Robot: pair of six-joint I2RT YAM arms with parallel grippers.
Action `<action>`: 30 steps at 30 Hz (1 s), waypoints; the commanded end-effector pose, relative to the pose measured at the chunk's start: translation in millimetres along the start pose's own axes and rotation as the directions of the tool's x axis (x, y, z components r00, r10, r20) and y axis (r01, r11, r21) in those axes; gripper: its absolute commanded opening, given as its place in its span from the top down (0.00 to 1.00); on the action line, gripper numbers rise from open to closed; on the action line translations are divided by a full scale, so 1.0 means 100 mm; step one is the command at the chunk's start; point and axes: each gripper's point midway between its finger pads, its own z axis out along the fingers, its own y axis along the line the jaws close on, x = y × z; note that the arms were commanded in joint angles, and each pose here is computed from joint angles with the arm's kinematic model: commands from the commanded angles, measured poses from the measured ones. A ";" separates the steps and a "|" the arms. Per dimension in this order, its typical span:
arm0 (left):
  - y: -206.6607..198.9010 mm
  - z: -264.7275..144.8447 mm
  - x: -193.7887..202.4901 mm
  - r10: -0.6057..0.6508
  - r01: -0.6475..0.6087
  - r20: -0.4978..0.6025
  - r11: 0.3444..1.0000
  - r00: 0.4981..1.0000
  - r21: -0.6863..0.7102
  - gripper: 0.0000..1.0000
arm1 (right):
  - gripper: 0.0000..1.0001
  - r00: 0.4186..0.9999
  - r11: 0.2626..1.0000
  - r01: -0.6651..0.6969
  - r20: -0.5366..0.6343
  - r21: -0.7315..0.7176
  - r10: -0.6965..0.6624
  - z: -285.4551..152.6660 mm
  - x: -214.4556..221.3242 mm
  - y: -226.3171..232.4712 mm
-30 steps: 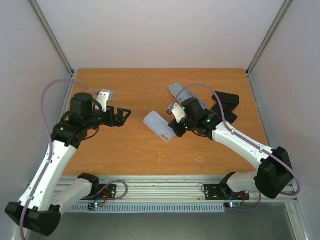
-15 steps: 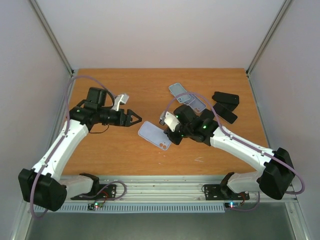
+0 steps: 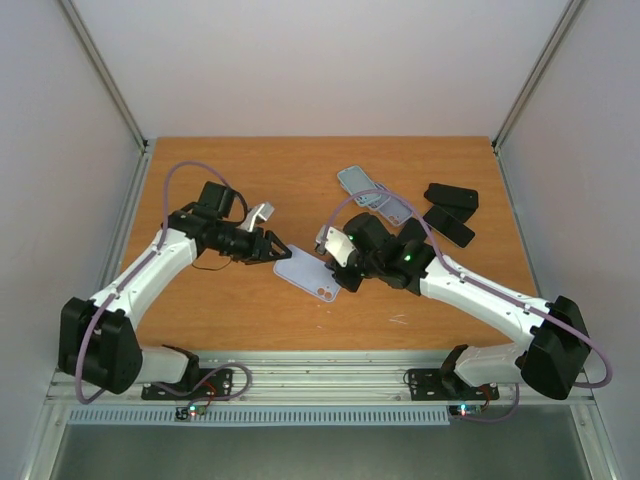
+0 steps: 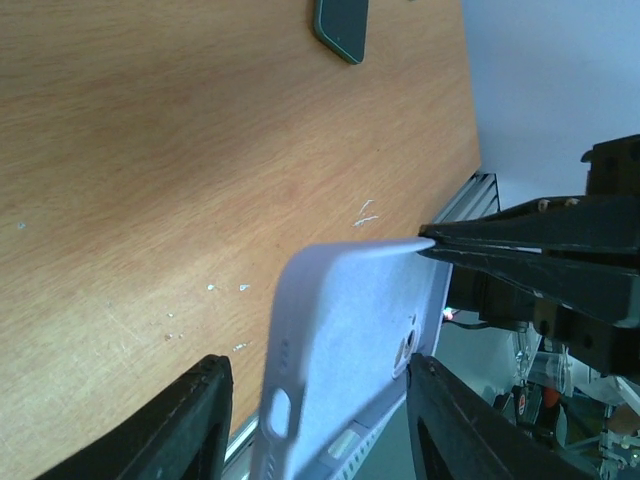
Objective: Put the phone into the phone case
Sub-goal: Pass from the right arm to the left
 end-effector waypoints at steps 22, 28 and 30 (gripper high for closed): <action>-0.16 0.04 -0.09 0.053 -0.060 0.118 0.997 0.992 0.056 1.00 | 0.73 0.985 0.995 -0.067 0.164 0.077 0.054 -0.17 -0.36 -0.14; -0.12 -0.14 -0.22 -0.013 0.004 0.351 1.000 0.936 0.027 0.99 | 0.50 0.930 0.953 -0.294 0.253 0.072 0.267 -0.39 -0.45 -0.24; -0.11 -0.20 -0.24 -0.035 0.025 0.425 0.999 0.904 0.028 1.00 | 0.48 0.896 0.919 -0.388 0.263 0.070 0.358 -0.41 -0.42 -0.27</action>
